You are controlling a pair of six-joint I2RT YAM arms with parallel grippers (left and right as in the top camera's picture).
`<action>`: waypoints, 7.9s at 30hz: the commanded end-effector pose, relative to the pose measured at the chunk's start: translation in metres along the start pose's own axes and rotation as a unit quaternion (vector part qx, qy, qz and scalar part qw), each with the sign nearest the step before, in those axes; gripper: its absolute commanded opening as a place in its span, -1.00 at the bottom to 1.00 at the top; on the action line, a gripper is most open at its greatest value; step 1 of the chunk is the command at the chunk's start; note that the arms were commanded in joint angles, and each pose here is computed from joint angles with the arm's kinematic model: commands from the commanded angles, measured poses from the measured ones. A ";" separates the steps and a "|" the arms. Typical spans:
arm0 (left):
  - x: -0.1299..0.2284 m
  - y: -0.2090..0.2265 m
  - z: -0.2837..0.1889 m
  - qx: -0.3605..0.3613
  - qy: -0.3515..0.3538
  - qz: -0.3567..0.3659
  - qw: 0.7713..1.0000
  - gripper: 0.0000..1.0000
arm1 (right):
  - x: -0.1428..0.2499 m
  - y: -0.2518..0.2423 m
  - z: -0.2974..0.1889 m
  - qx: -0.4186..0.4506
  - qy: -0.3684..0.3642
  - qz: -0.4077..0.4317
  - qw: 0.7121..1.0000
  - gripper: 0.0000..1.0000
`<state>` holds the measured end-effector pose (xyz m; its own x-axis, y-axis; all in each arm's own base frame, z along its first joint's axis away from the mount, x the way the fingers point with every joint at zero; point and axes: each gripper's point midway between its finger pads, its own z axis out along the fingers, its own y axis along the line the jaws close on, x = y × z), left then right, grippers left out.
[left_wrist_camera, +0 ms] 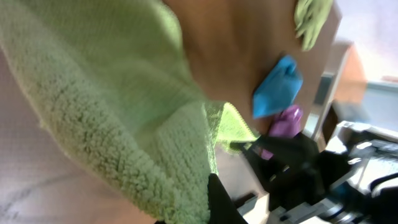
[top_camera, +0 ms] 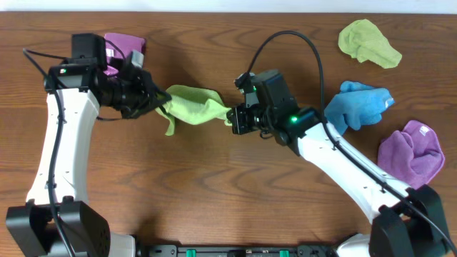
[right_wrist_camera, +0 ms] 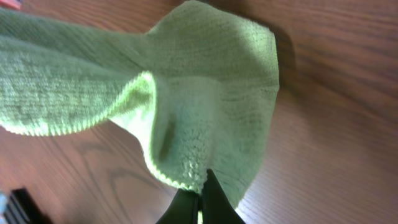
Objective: Fold the cloth
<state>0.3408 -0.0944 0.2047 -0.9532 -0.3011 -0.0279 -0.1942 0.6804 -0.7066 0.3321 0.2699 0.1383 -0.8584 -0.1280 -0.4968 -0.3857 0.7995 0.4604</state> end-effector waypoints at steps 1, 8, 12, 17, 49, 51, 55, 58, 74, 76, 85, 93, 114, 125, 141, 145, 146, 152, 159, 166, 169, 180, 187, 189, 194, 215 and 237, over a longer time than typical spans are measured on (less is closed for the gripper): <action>0.010 0.012 0.000 -0.041 0.017 0.053 0.998 -0.88 | -0.001 -0.007 -0.009 0.026 0.011 -0.059 0.998 -0.92; 0.062 0.058 0.030 -0.057 0.110 0.030 0.992 -0.88 | 0.045 -0.035 -0.017 0.091 0.103 -0.040 0.990 -0.97; 0.090 0.075 0.046 -0.053 0.154 0.035 0.986 -0.88 | 0.062 -0.047 -0.024 0.123 0.137 -0.031 0.982 -0.84; 0.105 0.088 0.052 -0.049 0.175 0.057 0.982 -0.88 | 0.081 -0.051 -0.031 0.139 0.172 0.010 0.975 -0.40; 0.158 0.142 0.056 -0.135 0.218 -0.190 0.948 0.90 | 0.123 -0.042 -0.051 0.133 0.256 0.096 0.953 -0.02; 0.169 0.147 0.069 -0.090 0.215 -0.223 0.947 0.91 | 0.119 -0.040 -0.054 0.129 0.245 0.092 0.957 -0.02; 0.188 0.161 0.079 -0.061 0.213 -0.258 0.941 0.91 | 0.104 -0.037 -0.058 0.120 0.210 0.084 0.966 -0.02; 0.192 0.167 0.085 -0.042 0.202 -0.266 0.942 0.91 | 0.098 -0.039 -0.062 0.118 0.197 0.086 0.969 -0.02; 0.153 0.167 0.070 -0.072 0.164 -0.115 0.977 0.90 | 0.096 -0.037 -0.064 0.111 0.192 0.076 0.972 0.02; 0.146 0.166 0.063 -0.085 0.151 -0.101 0.980 0.90 | 0.096 -0.037 -0.064 0.111 0.192 0.076 0.972 0.02; 0.149 0.168 0.068 -0.081 0.138 -0.109 0.981 0.91 | 0.095 -0.037 -0.064 0.110 0.190 0.075 0.973 0.02; 0.156 0.167 0.084 -0.035 0.123 -0.146 0.981 0.90 | 0.093 -0.037 -0.063 0.109 0.187 0.074 0.973 0.03; 0.183 0.169 0.107 -0.009 0.137 -0.189 0.972 0.47 | 0.091 -0.037 -0.062 0.107 0.182 0.073 0.975 0.05; 0.178 0.171 0.108 -0.017 0.128 -0.170 0.977 -0.88 | 0.093 -0.052 -0.058 0.142 0.172 0.071 0.972 0.07; 0.138 0.148 0.080 -0.046 0.126 -0.082 0.988 -0.88 | 0.161 -0.061 0.006 0.040 0.168 0.142 0.975 0.17; 0.129 0.142 0.076 -0.045 0.118 -0.071 0.989 -0.88 | 0.163 -0.064 0.012 0.036 0.160 0.144 0.976 0.15; 0.127 0.141 0.075 -0.045 0.117 -0.070 0.990 -0.88 | 0.162 -0.064 0.015 0.034 0.155 0.142 0.977 0.14; 0.127 0.140 0.074 -0.045 0.118 -0.071 0.989 -0.88 | 0.169 -0.067 0.032 0.024 0.166 0.161 0.973 0.10; 0.127 0.140 0.075 -0.045 0.118 -0.071 0.989 -0.88 | 0.174 -0.062 0.051 -0.012 0.178 0.172 0.969 -0.49; 0.108 0.118 0.069 -0.007 0.100 -0.062 0.993 -0.88 | 0.139 -0.040 0.038 -0.062 0.136 0.154 0.977 -0.97; 0.068 0.082 0.055 0.037 0.054 -0.048 0.997 -0.88 | 0.080 -0.016 0.005 -0.084 0.045 0.113 0.989 -0.98; -0.085 -0.031 -0.004 0.194 -0.168 0.056 0.965 -0.88 | -0.097 -0.025 -0.067 -0.018 -0.164 0.037 0.986 -0.97; -0.136 -0.047 -0.001 0.262 -0.197 0.051 0.943 -0.88 | -0.151 -0.056 -0.067 0.005 -0.195 0.032 0.980 -0.97; -0.145 -0.051 0.003 0.266 -0.196 0.056 0.942 -0.88 | -0.165 -0.063 -0.066 0.009 -0.204 0.030 0.978 -0.97; -0.161 -0.067 0.011 0.282 -0.177 0.079 0.940 -0.88 | -0.190 -0.065 -0.067 0.015 -0.214 0.012 0.977 -0.97; -0.006 0.060 0.064 0.066 0.098 0.045 0.992 -0.88 | -0.053 -0.071 -0.046 0.083 0.069 0.027 0.994 -0.98; 0.131 0.144 0.089 0.005 0.269 -0.008 0.963 -0.88 | 0.106 -0.075 -0.012 0.100 0.250 0.065 0.961 -0.97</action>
<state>0.2241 -0.1045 0.0496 -0.9439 0.0573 0.3253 -0.2211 0.6221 -0.7511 0.2719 0.1951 0.0599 -0.9644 -0.2645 -0.0063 -0.2505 0.9049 0.3442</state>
